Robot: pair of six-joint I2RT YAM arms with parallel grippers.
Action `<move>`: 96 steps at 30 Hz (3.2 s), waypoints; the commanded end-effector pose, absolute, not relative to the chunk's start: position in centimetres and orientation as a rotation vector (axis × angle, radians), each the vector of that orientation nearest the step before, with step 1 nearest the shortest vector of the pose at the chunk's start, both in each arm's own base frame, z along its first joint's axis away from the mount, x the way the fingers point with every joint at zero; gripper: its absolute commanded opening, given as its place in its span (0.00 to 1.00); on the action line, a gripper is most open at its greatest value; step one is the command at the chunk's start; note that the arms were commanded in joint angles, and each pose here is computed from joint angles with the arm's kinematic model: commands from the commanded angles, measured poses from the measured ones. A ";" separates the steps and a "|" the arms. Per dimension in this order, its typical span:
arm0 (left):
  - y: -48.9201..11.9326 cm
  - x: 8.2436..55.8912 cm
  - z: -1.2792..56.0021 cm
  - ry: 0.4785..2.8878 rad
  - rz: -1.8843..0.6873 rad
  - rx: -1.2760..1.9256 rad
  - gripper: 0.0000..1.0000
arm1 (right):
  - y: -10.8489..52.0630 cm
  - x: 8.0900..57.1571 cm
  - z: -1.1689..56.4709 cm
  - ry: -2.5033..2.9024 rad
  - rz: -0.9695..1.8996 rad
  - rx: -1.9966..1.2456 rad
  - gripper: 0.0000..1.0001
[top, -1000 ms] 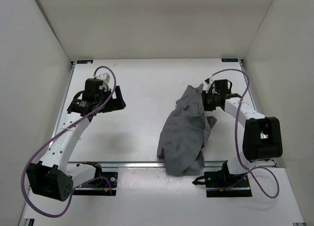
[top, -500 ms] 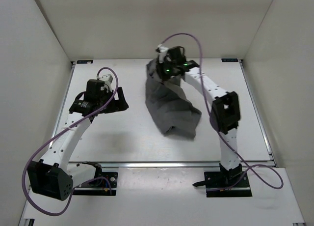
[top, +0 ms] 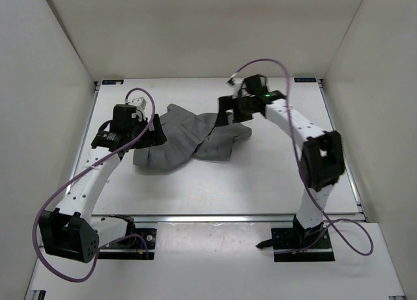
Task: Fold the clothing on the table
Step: Move the skirt to the center of the board, then flatten the skirt out
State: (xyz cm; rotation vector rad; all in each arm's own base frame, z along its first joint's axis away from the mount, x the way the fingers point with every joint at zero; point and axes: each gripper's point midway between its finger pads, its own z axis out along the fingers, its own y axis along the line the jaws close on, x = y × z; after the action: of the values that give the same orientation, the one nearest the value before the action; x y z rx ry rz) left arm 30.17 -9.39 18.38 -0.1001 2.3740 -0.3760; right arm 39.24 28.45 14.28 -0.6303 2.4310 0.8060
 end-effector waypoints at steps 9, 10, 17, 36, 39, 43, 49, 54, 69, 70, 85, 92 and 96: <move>-9.1 34.7 15.0 2.370 -0.317 -0.123 0.98 | 16.7 40.8 17.4 2.320 0.684 -0.296 0.99; -10.2 35.2 14.8 2.362 -0.358 -0.087 0.98 | 16.3 40.5 16.1 2.343 0.672 -0.288 0.99; -19.7 38.5 17.1 2.200 -0.627 0.156 0.98 | 14.8 39.3 12.0 2.427 0.715 -0.193 0.98; -26.8 49.6 10.8 2.077 -0.507 0.278 0.63 | 9.6 37.0 14.8 2.350 0.712 -0.102 0.98; -27.3 49.7 10.3 2.113 -0.513 0.274 0.04 | 9.0 36.6 14.8 2.349 0.717 -0.070 0.98; -28.0 48.7 10.7 2.121 -0.514 0.298 0.00 | 8.2 36.7 14.8 2.345 0.705 -0.040 0.98; -27.4 46.3 13.1 2.218 -0.547 0.339 0.00 | 7.9 36.8 16.3 2.329 0.685 -0.038 0.98; -25.9 39.0 20.3 2.183 -0.688 0.429 0.00 | 7.8 36.6 16.8 2.318 0.696 -0.011 0.98; -15.3 22.4 14.6 2.408 -0.613 0.283 0.98 | 12.3 36.1 17.0 2.367 0.731 -0.084 0.97; -14.7 23.5 15.2 2.376 -0.564 0.250 0.99 | 12.9 36.0 16.7 2.379 0.735 -0.100 0.97; -10.6 41.7 15.8 2.237 -0.318 0.012 0.99 | 16.5 35.9 8.8 2.510 0.729 -0.006 0.85; -10.9 47.6 13.8 2.192 -0.476 -0.102 0.92 | 18.8 38.2 7.9 2.476 0.741 -0.041 0.86; -10.9 49.3 11.1 2.249 -0.495 -0.107 0.89 | 19.8 39.2 6.9 2.487 0.756 -0.046 0.84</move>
State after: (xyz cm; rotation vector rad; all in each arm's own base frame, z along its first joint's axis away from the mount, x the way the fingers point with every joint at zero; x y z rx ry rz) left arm 46.75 -10.01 9.30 -0.1231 2.3199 -0.4175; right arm 36.39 18.87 5.33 -0.0476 2.5797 0.7414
